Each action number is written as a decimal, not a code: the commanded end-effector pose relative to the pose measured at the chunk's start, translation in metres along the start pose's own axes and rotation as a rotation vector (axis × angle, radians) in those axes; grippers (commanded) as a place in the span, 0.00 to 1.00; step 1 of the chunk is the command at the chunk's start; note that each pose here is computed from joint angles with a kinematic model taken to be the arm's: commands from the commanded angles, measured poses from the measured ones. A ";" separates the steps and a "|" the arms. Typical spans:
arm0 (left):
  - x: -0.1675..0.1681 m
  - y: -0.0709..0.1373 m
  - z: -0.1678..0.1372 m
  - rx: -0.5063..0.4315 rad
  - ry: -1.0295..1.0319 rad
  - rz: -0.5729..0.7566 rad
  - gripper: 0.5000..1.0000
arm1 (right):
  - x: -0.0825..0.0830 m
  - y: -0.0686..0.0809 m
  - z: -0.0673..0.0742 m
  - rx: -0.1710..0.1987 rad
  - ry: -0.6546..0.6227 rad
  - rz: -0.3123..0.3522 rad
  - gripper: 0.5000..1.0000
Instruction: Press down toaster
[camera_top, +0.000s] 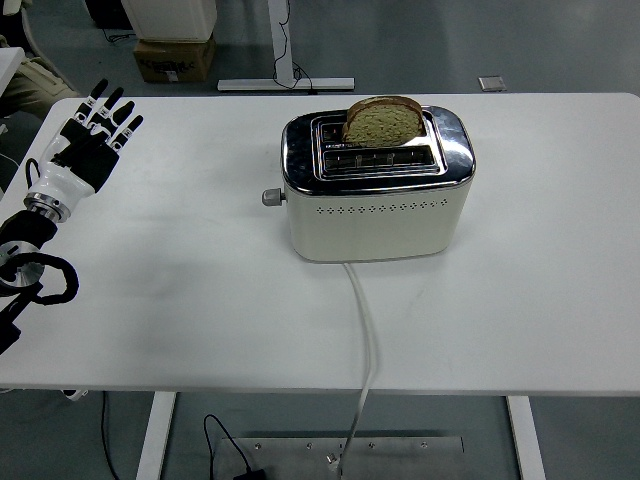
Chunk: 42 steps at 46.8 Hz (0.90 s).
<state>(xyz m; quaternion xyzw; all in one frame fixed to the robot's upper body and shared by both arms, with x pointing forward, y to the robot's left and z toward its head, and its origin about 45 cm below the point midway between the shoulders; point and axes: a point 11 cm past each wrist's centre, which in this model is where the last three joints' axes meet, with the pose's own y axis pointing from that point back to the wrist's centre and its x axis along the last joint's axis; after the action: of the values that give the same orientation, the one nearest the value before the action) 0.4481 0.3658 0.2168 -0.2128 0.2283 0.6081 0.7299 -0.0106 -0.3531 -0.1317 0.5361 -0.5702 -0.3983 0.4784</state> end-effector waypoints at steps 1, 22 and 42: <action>0.001 0.000 0.000 -0.001 0.000 0.001 1.00 | 0.000 0.000 0.000 0.000 0.000 0.000 1.00; 0.002 0.004 -0.009 0.012 0.015 0.004 1.00 | 0.000 0.000 0.000 0.000 0.000 0.001 1.00; 0.002 0.004 -0.009 0.010 0.019 0.009 1.00 | 0.000 0.000 0.000 0.000 0.000 0.000 1.00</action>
<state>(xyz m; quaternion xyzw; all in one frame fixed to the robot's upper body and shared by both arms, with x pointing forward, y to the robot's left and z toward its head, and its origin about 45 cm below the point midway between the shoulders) 0.4438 0.3627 0.2073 -0.2138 0.2394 0.6076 0.7265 -0.0106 -0.3531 -0.1317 0.5361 -0.5701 -0.3984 0.4784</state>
